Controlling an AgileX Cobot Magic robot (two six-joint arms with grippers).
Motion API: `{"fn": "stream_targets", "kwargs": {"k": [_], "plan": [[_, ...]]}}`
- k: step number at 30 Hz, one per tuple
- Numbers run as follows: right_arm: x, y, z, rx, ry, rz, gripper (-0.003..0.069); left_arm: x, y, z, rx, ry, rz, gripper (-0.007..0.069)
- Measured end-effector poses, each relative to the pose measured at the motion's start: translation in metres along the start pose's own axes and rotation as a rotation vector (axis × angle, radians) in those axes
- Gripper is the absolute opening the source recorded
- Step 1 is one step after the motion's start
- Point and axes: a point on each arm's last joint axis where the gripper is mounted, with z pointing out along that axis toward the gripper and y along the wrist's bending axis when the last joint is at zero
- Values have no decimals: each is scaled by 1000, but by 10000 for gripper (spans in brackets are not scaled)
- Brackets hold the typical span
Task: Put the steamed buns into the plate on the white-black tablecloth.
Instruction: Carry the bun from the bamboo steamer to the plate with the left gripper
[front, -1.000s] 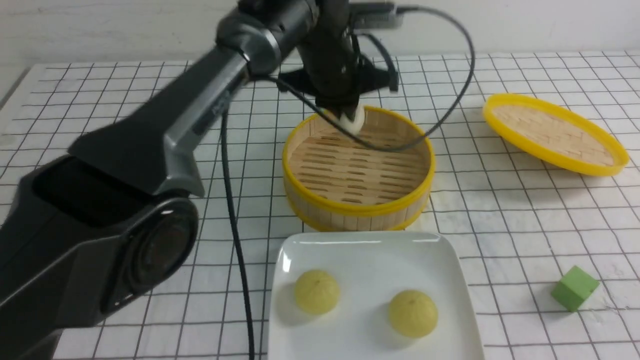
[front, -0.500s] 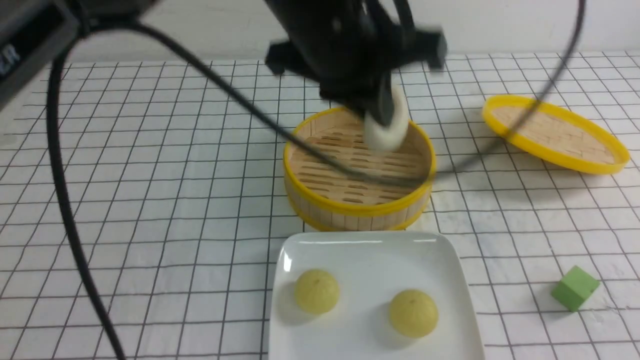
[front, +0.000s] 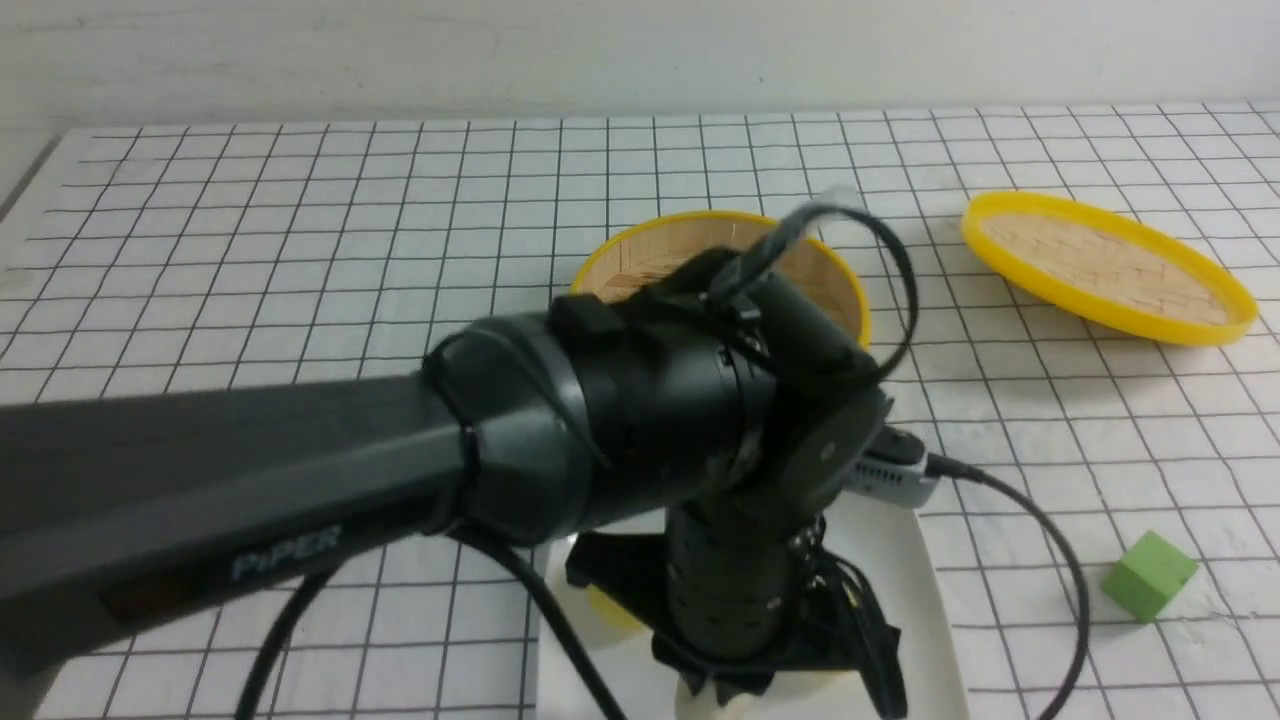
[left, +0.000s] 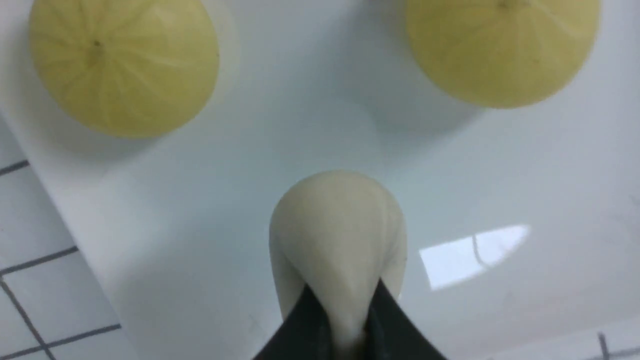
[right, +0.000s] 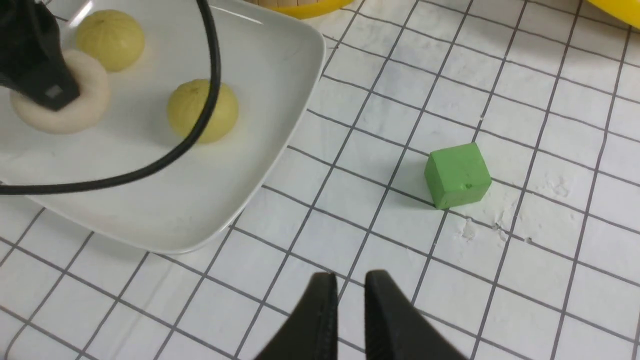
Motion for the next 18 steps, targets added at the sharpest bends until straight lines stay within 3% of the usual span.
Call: {"fn": "stream_targets", "kwargs": {"k": [5, 8, 14, 18], "plan": [[0, 0, 0, 0, 0, 0, 111, 0, 2, 22, -59, 7, -51, 85], [0, 0, 0, 0, 1, 0, 113, -1, 1, 27, -58, 6, -63, 158], [-4, -3, -20, 21, 42, 7, 117, -11, -5, 12, -17, -45, -73, 377], [-5, -6, -31, 53, 70, 4, 117, -12, -4, 0, 0, -69, -77, 473]]}}
